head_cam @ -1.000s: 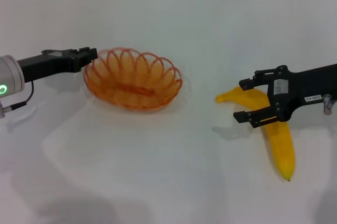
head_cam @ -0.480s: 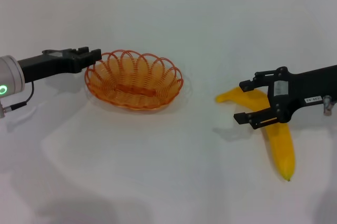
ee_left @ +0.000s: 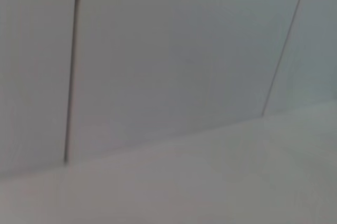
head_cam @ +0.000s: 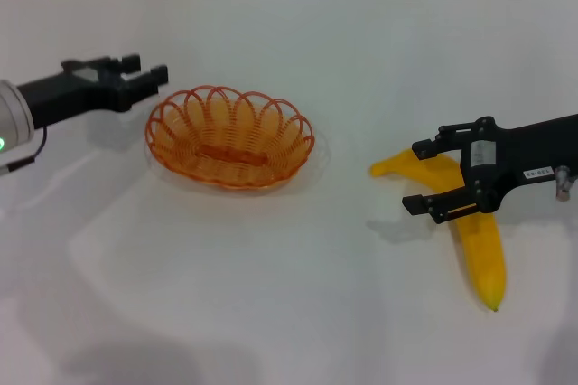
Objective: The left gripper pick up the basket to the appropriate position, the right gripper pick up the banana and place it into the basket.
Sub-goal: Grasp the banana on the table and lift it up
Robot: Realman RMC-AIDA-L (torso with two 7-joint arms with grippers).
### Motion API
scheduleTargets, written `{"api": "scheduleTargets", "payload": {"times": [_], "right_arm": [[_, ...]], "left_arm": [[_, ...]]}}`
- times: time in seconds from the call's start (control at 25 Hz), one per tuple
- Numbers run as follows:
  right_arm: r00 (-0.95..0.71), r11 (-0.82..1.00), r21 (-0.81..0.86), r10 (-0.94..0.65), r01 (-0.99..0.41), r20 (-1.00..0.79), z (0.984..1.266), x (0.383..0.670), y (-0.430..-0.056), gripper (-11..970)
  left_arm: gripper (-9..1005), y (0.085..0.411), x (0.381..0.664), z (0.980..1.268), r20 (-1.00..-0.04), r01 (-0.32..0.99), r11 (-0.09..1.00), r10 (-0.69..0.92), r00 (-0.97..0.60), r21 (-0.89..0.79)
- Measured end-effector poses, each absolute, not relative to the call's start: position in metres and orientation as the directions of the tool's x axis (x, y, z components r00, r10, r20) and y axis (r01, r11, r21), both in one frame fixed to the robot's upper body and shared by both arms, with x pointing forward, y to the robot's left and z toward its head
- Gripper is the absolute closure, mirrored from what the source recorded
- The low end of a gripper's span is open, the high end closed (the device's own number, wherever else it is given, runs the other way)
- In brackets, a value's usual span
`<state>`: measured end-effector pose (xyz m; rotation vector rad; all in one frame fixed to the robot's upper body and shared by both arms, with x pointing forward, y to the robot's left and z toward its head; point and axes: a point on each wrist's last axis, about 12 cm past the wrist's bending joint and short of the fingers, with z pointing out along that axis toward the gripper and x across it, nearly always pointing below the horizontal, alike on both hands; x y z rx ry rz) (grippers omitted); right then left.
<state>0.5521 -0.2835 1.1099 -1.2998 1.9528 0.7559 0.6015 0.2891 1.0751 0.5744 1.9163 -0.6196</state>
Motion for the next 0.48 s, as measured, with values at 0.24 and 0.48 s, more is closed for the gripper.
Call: {"api": "scheduleTargets", "payload": {"times": [0.24,0.48], "right_arm": [[-0.285,0.338,0.102,-0.551,-0.936,-0.784,1.11,0.552,-0.283,96],[-0.291,0.34,0.108,-0.549,-0.934,-0.783,1.109,0.551,-0.284,96]], "left_arm": [[481,0.285,0.596,1.083,-0.96,0.691,0.713,0.098,-0.263,-0.117],[479,0.279,0.584,1.089,-0.972,0.759,0.635,0.053,-0.23,-0.145]]}}
